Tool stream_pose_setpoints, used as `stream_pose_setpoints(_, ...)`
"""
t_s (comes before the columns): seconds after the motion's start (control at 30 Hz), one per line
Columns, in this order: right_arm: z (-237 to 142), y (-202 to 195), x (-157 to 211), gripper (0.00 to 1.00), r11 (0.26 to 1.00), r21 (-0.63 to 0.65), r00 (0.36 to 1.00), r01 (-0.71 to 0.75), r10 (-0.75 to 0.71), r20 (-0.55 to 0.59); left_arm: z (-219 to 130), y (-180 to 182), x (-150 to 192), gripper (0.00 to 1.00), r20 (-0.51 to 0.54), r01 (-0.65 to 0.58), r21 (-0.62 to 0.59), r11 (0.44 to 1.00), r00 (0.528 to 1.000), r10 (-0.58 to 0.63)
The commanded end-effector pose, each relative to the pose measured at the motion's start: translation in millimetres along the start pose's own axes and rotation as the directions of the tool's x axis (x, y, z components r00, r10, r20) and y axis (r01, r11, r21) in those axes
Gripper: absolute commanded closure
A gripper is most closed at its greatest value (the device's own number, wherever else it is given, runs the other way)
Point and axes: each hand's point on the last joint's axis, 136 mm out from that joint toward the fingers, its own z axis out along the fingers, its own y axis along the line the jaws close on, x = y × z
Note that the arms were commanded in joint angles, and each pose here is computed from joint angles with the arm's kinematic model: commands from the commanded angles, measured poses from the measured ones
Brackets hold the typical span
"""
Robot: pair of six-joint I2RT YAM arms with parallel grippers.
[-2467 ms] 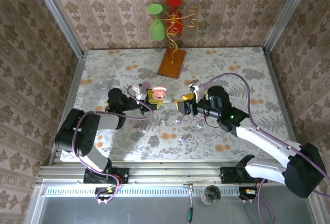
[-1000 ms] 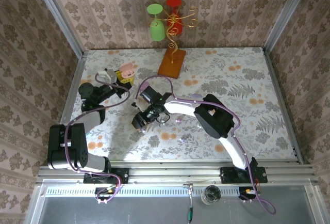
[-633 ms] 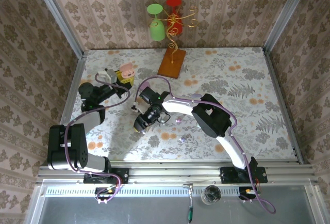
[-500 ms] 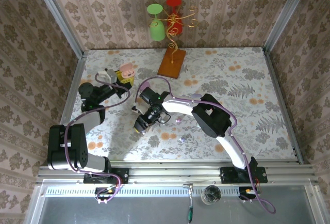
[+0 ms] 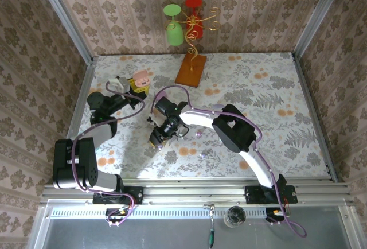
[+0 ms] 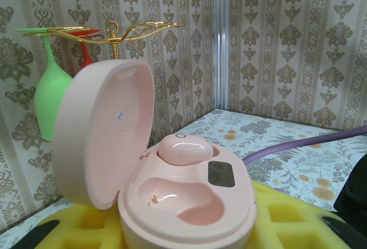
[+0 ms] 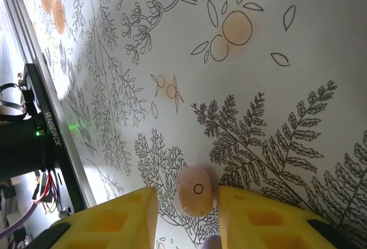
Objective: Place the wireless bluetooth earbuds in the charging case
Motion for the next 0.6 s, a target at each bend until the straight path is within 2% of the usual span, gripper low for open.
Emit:
stream_pose_setpoints(0.0,13,-10,5,0.66,0.999,0.045,0.999,-0.027,0.029,-0.029,-1,-7,-17,0.64,0.037,-0.068,0.019,0.998,0.997,0.067)
stream_pose_setpoints(0.37,21,-20,17,0.71,0.984,0.178,0.997,0.006,0.007,-0.073,-4,-8,-16,0.64,0.027,-0.084,-0.004,0.996,0.996,0.085)
stream_pose_setpoints(0.57,24,-21,17,0.77,0.98,0.197,0.997,0.005,0.01,-0.073,-5,-8,-15,0.64,0.021,-0.087,-0.006,0.996,0.996,0.087)
